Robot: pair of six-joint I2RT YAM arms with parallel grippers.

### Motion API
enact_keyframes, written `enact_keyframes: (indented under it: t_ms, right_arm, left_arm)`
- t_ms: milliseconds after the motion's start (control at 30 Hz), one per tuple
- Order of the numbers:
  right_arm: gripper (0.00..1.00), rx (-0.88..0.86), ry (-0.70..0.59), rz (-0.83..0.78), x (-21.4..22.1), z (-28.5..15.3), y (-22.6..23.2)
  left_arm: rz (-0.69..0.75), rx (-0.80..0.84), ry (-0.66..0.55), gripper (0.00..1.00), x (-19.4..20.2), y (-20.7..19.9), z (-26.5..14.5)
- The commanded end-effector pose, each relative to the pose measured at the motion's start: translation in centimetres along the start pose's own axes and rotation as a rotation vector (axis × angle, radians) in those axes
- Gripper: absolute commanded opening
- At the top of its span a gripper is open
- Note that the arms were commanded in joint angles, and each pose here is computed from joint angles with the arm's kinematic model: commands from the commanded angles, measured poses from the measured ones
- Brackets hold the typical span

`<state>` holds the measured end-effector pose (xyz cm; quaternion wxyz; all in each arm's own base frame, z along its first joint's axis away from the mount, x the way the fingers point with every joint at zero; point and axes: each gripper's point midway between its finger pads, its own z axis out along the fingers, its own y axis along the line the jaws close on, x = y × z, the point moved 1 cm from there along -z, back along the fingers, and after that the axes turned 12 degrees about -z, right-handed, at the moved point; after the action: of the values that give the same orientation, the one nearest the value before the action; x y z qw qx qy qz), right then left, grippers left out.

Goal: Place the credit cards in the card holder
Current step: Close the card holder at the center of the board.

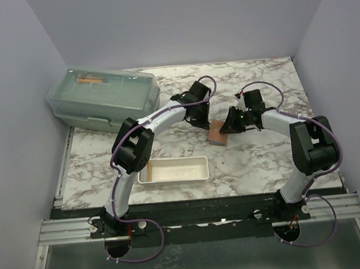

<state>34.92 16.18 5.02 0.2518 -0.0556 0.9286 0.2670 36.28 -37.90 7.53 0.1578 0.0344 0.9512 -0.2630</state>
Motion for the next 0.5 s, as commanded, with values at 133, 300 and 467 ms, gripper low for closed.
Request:
enact_keyframes:
  t_ms: [133,300,467]
  right_arm:
    - [0.29,0.12,0.073,-0.04,1.5,0.0,-1.7]
    - [0.36,0.12,0.111,-0.095,1.4,0.5,-1.4]
    - [0.39,0.097,0.12,-0.142,-0.1,1.4,-0.3]
  left_arm:
    - [-0.01,0.057,-0.006,0.0,-0.3,-1.4,-1.7]
    - [-0.09,0.143,0.049,0.0,1.8,-2.3,-2.5]
    - [-0.203,0.232,0.055,0.0,4.0,-2.7,-3.7]
